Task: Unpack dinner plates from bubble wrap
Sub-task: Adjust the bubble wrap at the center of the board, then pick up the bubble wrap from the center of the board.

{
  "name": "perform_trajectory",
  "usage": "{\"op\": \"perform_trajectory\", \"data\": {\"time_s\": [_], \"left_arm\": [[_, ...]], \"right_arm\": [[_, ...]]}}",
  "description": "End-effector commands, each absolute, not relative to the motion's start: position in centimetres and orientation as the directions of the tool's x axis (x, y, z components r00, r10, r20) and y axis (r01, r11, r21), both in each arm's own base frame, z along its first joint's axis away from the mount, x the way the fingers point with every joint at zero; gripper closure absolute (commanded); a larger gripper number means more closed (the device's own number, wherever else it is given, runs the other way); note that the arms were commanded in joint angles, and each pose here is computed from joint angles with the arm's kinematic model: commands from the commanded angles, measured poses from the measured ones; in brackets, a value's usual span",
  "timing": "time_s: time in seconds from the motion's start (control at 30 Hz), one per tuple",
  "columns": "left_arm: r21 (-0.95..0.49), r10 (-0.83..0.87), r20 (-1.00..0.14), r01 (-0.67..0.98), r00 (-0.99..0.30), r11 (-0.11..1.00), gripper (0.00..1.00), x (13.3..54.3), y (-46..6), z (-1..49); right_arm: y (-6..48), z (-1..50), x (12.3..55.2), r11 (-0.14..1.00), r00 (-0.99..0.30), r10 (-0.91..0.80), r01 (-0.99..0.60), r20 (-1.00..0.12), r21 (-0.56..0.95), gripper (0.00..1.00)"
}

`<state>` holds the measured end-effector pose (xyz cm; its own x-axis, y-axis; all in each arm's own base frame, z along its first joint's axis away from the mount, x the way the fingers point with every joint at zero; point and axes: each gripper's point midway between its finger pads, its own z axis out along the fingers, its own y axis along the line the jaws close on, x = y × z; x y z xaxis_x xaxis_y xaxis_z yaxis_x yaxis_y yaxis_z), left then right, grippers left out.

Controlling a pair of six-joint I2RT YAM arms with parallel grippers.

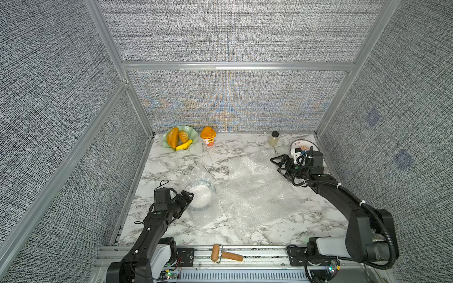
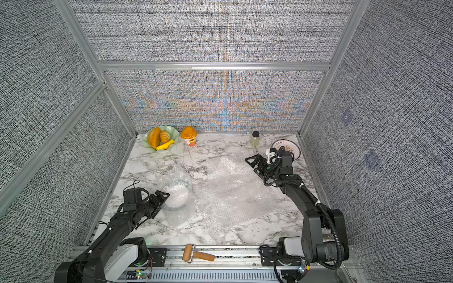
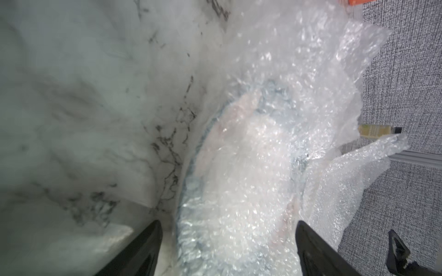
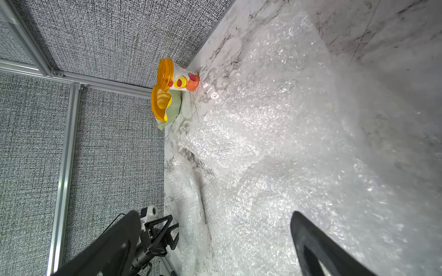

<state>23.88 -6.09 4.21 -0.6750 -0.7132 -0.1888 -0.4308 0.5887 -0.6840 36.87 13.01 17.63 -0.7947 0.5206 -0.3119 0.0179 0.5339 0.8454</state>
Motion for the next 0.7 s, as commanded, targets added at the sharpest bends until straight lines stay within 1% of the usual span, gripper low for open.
{"op": "perform_trajectory", "data": {"time_s": [0.0, 0.07, 0.17, 0.23, 0.3, 0.37, 0.4, 0.5, 0.53, 0.63, 0.67], "left_arm": [[-0.654, -0.728, -0.265, -0.437, -0.632, 0.618, 0.16, 24.6, -4.7, 4.2], [-0.654, -0.717, -0.301, -0.411, -0.628, 0.635, 0.24, 25.1, -4.5, 4.5], [-0.614, -0.703, -0.311, -0.430, -0.640, 0.662, 0.29, 25.1, -4.0, 3.7], [-0.599, -0.696, -0.288, -0.443, -0.658, 0.667, 0.31, 25.2, -4.1, 3.3], [-0.597, -0.676, -0.269, -0.433, -0.686, 0.676, 0.40, 25.6, -4.6, 3.0], [-0.584, -0.658, -0.244, -0.434, -0.712, 0.686, 0.44, 25.8, -4.8, 2.6], [-0.575, -0.660, -0.224, -0.450, -0.717, 0.683, 0.49, 25.8, -4.8, 2.3], [-0.523, -0.658, -0.157, -0.503, -0.737, 0.688, 0.53, 25.4, -4.7, 1.2], [-0.520, -0.652, -0.146, -0.503, -0.744, 0.690, 0.59, 25.4, -4.8, 1.0], [-0.529, -0.652, -0.141, -0.500, -0.745, 0.686, 0.62, 25.4, -5.0, 0.4], [-0.526, -0.652, -0.140, -0.502, -0.745, 0.687, 0.66, 25.4, -5.0, 0.3]], "right_arm": [[13.2, 17.9, 36.6, 0.532, -0.802, 0.510, 0.010, -0.311, 0.846, 0.01], [13.3, 17.9, 36.3, 0.534, -0.806, 0.505, 0.012, -0.308, 0.845, 0.01], [13.2, 17.9, 36.0, 0.539, -0.805, 0.505, 0.011, -0.312, 0.842, 0.01], [13.2, 17.8, 35.8, 0.539, -0.806, 0.504, 0.011, -0.311, 0.843, 0.01], [13.5, 17.9, 35.7, 0.536, -0.809, 0.498, 0.003, -0.313, 0.844, 0.01], [14.0, 18.2, 35.3, 0.533, -0.820, 0.475, -0.020, -0.318, 0.846, 0.01], [14.4, 18.3, 35.1, 0.532, -0.831, 0.455, -0.035, -0.321, 0.846, 0.01], [15.3, 18.7, 33.9, 0.538, -0.869, 0.381, -0.070, -0.317, 0.840, 0.01], [15.5, 18.6, 33.3, 0.539, -0.879, 0.362, -0.074, -0.310, 0.839, 0.01], [16.9, 18.2, 31.5, 0.512, -0.906, 0.314, -0.089, -0.283, 0.855, 0.01], [17.6, 17.9, 30.9, 0.506, -0.916, 0.294, -0.095, -0.274, 0.857, 0.01]]}}
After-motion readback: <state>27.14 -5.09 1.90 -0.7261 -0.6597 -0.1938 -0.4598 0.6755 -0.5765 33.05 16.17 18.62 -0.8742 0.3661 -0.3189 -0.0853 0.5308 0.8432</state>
